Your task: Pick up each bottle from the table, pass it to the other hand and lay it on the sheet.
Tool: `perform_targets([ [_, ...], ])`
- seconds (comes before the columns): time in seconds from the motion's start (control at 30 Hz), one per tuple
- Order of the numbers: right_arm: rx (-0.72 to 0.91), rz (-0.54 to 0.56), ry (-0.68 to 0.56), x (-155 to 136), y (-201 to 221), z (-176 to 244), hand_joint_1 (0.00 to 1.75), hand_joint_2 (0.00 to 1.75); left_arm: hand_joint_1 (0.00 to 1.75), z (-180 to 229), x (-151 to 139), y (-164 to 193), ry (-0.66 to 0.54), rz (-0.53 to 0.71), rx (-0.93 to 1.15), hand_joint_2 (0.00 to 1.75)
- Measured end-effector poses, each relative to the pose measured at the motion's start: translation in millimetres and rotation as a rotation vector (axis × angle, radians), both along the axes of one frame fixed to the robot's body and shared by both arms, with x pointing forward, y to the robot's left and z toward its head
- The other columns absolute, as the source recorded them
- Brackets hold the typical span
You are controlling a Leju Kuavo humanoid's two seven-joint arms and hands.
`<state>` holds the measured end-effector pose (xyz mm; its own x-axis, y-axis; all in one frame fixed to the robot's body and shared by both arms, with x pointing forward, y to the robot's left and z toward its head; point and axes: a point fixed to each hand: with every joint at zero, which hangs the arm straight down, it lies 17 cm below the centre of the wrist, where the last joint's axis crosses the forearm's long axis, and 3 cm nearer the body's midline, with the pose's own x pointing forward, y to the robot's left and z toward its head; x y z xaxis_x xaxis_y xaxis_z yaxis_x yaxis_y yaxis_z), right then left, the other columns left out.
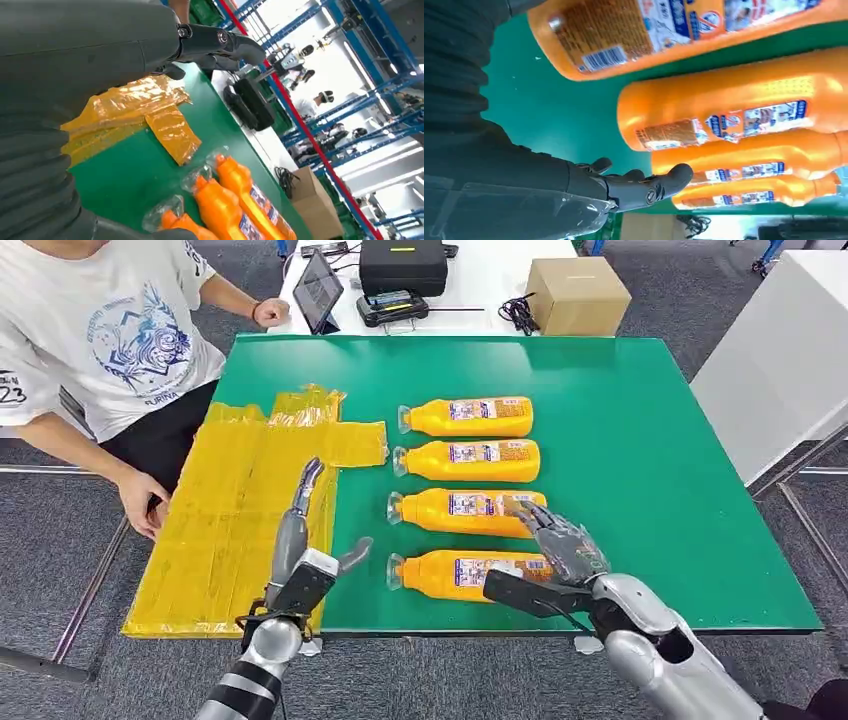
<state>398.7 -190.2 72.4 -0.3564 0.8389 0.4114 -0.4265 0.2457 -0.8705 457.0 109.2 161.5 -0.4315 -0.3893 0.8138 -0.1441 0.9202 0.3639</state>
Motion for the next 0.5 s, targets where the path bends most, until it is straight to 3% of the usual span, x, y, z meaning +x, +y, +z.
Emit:
perform_targets([
  [0.5,0.046,0.046,0.171,2,7,-22,0.0,1.75,0.0,3,6,-22,-0.018,-0.025,0.05,1.75],
])
